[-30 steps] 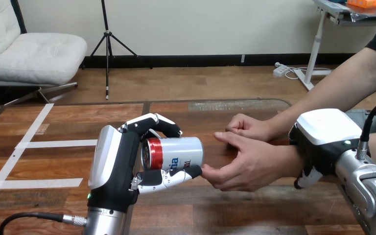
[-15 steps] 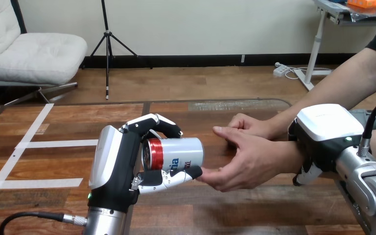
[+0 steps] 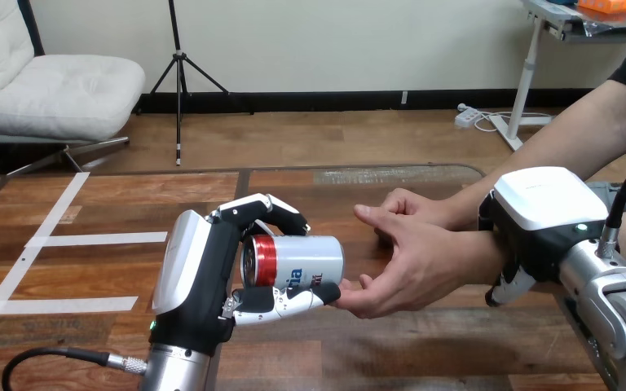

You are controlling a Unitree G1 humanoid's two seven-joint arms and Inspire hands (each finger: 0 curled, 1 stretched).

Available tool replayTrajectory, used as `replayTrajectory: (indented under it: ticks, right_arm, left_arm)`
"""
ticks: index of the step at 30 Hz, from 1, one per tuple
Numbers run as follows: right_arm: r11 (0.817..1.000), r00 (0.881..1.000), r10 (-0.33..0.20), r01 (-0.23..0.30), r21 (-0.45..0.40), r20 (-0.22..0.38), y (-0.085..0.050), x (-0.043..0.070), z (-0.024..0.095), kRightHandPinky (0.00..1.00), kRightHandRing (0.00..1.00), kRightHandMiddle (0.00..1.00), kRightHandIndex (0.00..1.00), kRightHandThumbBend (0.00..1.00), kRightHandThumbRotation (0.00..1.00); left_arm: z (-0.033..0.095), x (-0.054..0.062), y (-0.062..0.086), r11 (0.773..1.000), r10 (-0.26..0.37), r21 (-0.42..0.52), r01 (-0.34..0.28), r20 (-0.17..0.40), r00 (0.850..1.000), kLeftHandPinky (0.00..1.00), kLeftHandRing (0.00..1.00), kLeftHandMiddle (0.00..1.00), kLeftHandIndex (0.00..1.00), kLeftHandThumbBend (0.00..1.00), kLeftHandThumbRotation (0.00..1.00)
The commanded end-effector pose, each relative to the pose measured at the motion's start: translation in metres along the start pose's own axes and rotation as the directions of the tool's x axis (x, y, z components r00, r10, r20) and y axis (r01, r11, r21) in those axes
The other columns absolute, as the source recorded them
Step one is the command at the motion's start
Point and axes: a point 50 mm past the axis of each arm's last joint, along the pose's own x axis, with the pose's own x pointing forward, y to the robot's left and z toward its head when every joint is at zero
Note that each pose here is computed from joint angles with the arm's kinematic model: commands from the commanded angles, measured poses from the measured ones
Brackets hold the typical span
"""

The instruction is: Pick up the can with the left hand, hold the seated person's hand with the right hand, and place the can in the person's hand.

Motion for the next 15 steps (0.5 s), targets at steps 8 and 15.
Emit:
replayTrajectory:
  ticks: [8, 15]
  right_arm:
    - [0.994, 0.993, -0.109, 0.108, 0.019, 0.039, -0.0295, -0.005, 0.0102, 0.21, 0.29, 0.38, 0.49, 0.83, 0.0]
    - [0.993, 0.991, -0.119, 0.117, 0.033, 0.054, -0.0324, -0.0064, 0.0143, 0.2, 0.28, 0.38, 0.51, 0.85, 0.0]
  left_arm:
    - [0.0184, 0.0236, 0.0091, 1.0, 0.03, -0.012, -0.029, 0.12, 0.992, 0.31, 0.36, 0.42, 0.44, 0.72, 0.0]
    - [0.0195, 0.0249, 0.0068, 1.0, 0.017, -0.022, -0.015, 0.121, 0.993, 0.3, 0.36, 0.42, 0.44, 0.73, 0.0]
